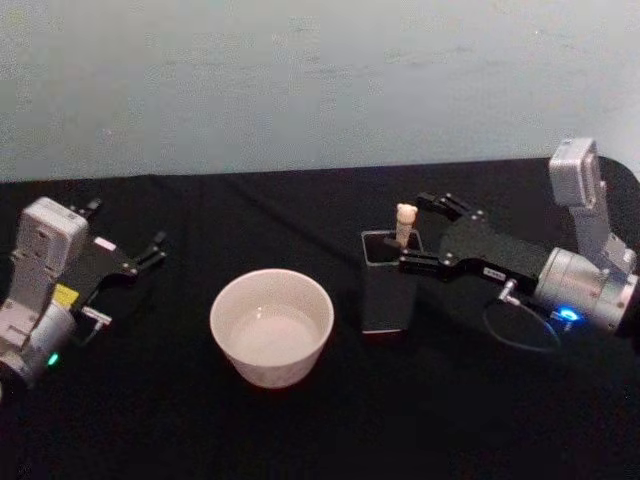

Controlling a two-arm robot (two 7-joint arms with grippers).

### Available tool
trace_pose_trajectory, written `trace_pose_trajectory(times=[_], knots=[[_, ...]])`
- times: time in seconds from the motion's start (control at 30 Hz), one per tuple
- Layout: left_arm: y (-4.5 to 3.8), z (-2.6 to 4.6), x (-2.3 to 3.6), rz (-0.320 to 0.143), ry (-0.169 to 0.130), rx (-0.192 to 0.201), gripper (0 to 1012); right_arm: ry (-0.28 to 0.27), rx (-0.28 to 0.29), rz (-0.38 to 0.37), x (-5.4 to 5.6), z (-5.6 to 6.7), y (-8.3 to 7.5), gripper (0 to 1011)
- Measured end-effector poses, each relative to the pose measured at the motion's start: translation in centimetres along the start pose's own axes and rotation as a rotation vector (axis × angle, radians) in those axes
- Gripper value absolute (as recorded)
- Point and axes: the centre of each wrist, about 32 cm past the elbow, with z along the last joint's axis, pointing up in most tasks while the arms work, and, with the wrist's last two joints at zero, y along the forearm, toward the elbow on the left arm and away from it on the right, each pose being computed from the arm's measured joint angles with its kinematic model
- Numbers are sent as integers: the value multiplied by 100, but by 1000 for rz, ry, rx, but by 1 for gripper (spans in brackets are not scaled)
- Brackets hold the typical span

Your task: Pick up the stirring spoon with one hand, stir inside the cup, then place it back in its original position.

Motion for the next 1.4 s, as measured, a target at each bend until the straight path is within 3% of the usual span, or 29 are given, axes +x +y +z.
trace_pose_trajectory(times=[0.43, 0.9, 1.07, 1.4], knots=[[0, 0, 0, 0, 0, 0, 1001, 4, -3, 20, 26, -20, 142, 1000], [0, 0, 0, 0, 0, 0, 1001, 4, -3, 19, 28, -18, 136, 1002], [0, 0, 0, 0, 0, 0, 1001, 4, -2, 19, 28, -18, 135, 907], [0, 0, 0, 0, 0, 0, 1001, 4, -2, 19, 29, -18, 131, 621]])
